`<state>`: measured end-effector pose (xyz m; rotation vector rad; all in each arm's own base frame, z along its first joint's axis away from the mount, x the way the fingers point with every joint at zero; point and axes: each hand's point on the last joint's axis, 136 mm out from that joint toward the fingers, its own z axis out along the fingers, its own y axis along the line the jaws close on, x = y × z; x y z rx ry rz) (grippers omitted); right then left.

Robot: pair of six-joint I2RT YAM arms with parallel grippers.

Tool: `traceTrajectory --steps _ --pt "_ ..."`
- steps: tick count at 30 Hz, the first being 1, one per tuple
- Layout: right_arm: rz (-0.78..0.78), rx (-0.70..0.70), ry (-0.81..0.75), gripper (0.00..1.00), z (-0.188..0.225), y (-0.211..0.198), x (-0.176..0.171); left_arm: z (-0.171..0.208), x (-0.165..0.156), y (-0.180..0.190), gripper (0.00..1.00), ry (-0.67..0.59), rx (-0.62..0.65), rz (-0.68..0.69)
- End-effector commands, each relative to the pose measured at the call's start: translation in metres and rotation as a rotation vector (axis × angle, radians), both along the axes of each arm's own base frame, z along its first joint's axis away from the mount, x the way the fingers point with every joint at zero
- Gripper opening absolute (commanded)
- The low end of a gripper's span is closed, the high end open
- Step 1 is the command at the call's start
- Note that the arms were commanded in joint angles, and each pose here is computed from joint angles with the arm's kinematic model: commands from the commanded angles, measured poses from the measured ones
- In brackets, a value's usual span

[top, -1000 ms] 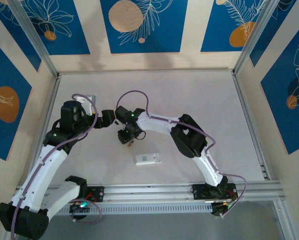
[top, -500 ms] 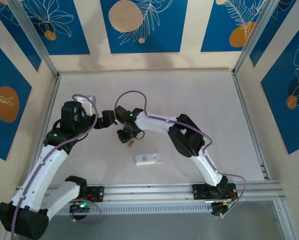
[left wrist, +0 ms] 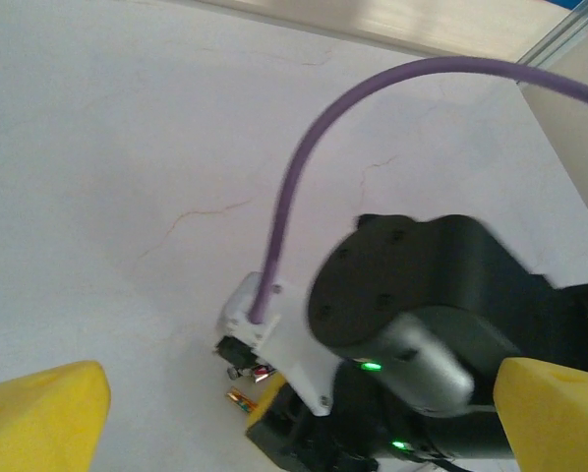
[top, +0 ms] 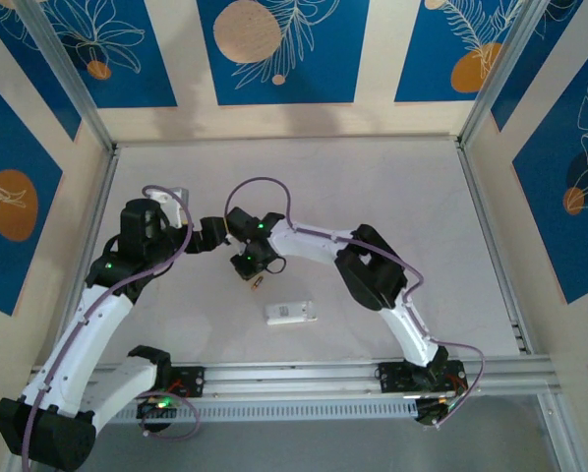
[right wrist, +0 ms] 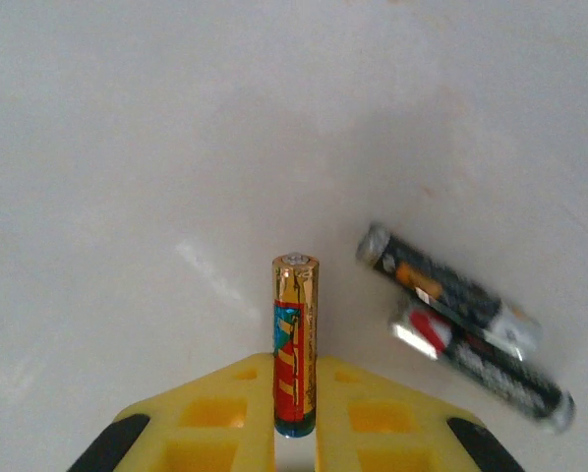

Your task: Load the batteries into the remote control

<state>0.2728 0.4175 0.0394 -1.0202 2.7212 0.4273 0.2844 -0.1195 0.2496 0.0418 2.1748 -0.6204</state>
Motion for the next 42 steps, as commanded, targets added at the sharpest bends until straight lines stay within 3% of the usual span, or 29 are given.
traceTrajectory --steps 1,6,11,15,22,42 --pt "-0.086 0.132 -0.047 0.16 0.067 -0.013 0.001 0.009 -0.003 -0.007 1.00 -0.033 -0.027 -0.054" --pt "-0.347 0.138 -0.031 0.16 0.084 -0.089 -0.031 0.007 -0.016 -0.050 0.99 0.020 -0.093 -0.228" --pt "-0.600 0.137 0.070 0.15 0.074 -0.153 -0.080 -0.030 -0.054 -0.110 0.98 0.125 0.005 -0.409" --pt "-0.682 0.112 0.147 0.15 0.059 -0.176 -0.114 -0.073 -0.084 -0.139 0.98 0.216 0.110 -0.492" --pt "-0.663 0.004 0.165 0.15 0.034 -0.183 -0.134 -0.106 -0.090 -0.137 0.97 0.281 0.108 -0.455" --pt "-0.643 -0.080 0.055 0.16 -0.003 -0.168 -0.107 -0.117 -0.086 -0.135 1.00 0.285 0.092 -0.415"
